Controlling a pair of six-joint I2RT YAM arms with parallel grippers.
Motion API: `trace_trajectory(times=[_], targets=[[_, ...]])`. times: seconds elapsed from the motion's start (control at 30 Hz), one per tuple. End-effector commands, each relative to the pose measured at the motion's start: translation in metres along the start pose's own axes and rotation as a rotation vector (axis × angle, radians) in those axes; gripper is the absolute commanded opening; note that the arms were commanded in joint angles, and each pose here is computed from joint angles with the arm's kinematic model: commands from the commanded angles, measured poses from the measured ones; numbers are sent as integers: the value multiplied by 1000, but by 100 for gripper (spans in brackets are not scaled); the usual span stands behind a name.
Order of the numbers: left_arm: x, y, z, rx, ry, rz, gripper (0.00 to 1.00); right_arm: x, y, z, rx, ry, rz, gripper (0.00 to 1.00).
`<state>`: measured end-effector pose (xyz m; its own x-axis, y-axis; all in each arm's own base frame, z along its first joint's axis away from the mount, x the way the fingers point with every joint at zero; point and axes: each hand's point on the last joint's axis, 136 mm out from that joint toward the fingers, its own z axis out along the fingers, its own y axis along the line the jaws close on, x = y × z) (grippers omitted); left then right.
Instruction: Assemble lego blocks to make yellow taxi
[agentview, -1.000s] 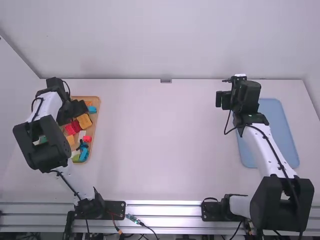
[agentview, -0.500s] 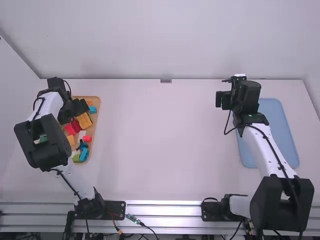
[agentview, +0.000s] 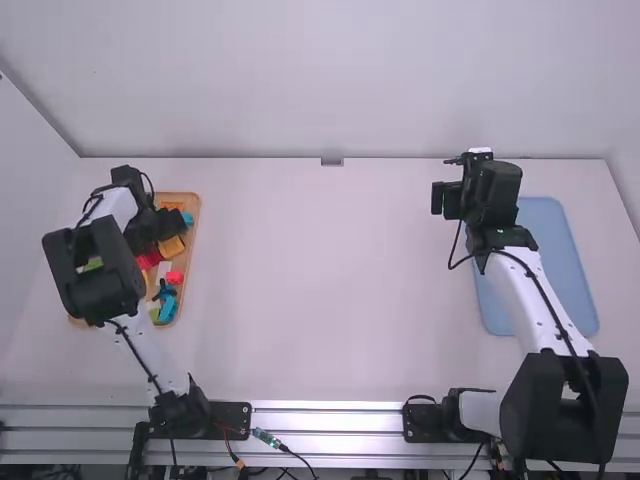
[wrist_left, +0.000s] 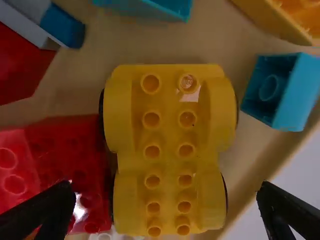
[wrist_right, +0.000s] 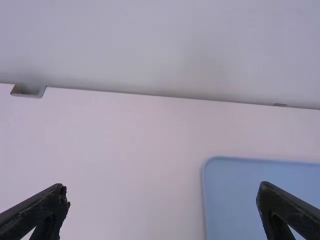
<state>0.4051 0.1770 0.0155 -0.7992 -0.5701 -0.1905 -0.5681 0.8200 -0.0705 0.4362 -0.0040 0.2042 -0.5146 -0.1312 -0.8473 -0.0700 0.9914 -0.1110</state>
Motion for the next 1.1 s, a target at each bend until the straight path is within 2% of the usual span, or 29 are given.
trace_trajectory(times=[0.0,0.1,0.13,0.17,0.27,0.37,0.47,0.6,0.67,0.83,1.07], targets=[[-5,-6,-1,13,-10,0,97,-10,0,-1,-1,-21,-1,99],[-9,-8,-1,23,-24,1,85,-10,0,-1,-1,-21,-1,99],[-9,-7,-1,22,-22,0,84,-10,0,-1,-1,-21,-1,99],[-8,-8,-1,23,-19,1,78,-10,0,-1,-1,-21,-1,99],[-10,-8,-1,24,-29,1,79,-10,0,-1,0,-23,-2,99],[-12,-6,-6,13,-23,5,95,-12,0,-1,1,-29,-2,99],[-14,-9,-15,15,-19,9,97,-13,0,-1,1,-36,-2,99],[-19,-18,-21,30,-31,20,97,-14,0,-1,2,-38,-2,99],[-15,-27,-20,52,-21,29,91,-14,0,-1,2,-37,2,99],[-2,-33,-12,45,9,-8,92,-13,0,-1,1,-35,2,99],[7,-15,-4,-51,21,-83,90,-13,0,-1,2,-36,1,99]])
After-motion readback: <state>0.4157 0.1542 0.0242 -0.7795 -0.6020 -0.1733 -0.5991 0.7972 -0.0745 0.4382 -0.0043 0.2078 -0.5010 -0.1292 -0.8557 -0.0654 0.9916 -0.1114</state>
